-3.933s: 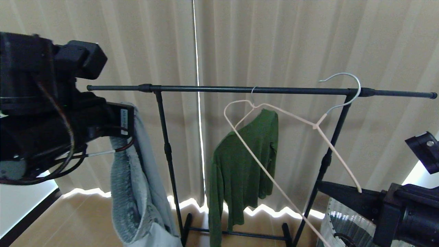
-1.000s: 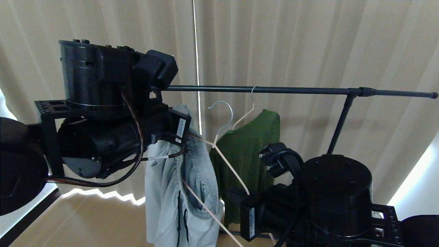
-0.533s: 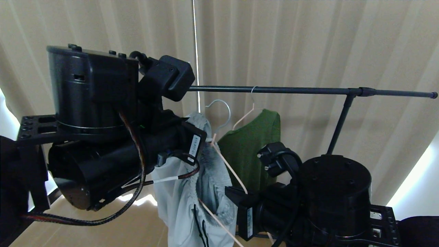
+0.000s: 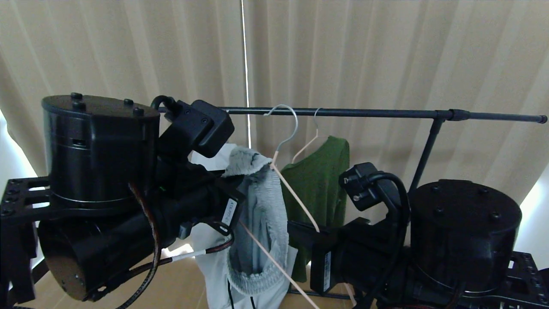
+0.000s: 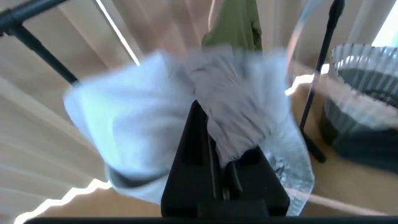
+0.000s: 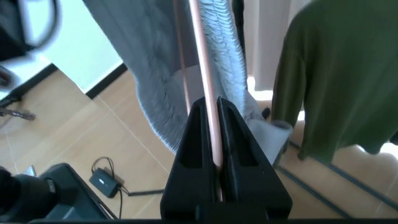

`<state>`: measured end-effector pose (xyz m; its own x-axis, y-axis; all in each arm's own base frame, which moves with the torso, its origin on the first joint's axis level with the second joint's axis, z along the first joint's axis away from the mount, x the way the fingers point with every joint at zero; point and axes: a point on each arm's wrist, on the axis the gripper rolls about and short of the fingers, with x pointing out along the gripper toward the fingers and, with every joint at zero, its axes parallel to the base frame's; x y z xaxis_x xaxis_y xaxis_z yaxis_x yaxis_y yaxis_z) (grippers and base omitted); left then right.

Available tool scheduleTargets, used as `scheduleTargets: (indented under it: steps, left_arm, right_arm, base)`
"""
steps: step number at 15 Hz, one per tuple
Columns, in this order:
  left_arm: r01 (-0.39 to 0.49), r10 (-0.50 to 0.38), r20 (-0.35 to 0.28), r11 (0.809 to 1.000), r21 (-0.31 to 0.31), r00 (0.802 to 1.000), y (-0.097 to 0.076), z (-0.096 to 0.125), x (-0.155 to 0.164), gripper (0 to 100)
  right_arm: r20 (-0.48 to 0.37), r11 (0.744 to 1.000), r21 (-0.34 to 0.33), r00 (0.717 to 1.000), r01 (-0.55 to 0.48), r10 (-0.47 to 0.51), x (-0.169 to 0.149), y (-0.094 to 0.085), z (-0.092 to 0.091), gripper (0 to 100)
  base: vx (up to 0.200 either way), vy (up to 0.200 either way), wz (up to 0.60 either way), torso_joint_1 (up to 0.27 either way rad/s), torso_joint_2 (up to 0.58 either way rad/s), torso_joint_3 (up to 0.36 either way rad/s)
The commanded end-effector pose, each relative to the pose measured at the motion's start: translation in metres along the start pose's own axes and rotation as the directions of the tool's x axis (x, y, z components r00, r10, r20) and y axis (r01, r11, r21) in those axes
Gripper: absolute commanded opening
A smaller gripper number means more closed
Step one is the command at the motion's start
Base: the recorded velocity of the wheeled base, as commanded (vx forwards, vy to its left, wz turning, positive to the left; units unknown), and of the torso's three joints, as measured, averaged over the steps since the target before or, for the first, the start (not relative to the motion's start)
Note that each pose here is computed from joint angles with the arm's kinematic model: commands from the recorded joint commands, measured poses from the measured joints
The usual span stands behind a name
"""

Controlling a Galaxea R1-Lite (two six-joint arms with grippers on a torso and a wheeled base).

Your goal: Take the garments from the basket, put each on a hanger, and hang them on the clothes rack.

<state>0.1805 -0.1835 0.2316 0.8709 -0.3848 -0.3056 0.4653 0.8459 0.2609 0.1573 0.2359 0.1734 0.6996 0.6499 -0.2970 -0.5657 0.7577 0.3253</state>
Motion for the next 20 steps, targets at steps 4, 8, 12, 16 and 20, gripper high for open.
scheduleTargets:
  steps: [4,8,12,16,20]
  left_arm:
    - [0.013,-0.012,-0.012,1.000,0.028,1.000,-0.003,-0.006,-0.003,0]
    - [0.008,-0.009,0.012,0.999,0.034,1.000,0.001,-0.009,-0.012,100]
    - [0.002,-0.005,0.049,0.999,0.052,0.999,0.008,-0.024,-0.033,100]
    - [-0.023,0.014,0.103,0.996,0.083,0.995,0.019,-0.028,-0.056,100]
    - [0.000,-0.009,0.180,0.999,0.048,0.984,0.043,-0.024,-0.069,100]
  right_arm:
    - [0.051,0.998,-0.035,0.997,-0.052,0.053,-0.007,0.001,0.003,0]
    - [0.083,0.995,-0.077,0.994,-0.059,0.065,-0.014,0.000,0.005,0]
    - [0.114,0.995,-0.083,0.991,-0.063,0.072,-0.026,-0.002,0.013,0]
    - [0.113,0.984,-0.177,0.993,-0.014,0.034,-0.036,-0.020,0.012,0]
    - [0.078,0.969,-0.247,0.996,-0.028,0.049,-0.037,-0.056,0.015,0]
  base:
    - [0.000,0.000,0.00,0.000,0.00,0.000]
    - [0.000,0.000,0.00,0.000,0.00,0.000]
    - [0.000,0.000,0.00,0.000,0.00,0.000]
    - [0.000,0.000,0.00,0.000,0.00,0.000]
    - [0.000,0.000,0.00,0.000,0.00,0.000]
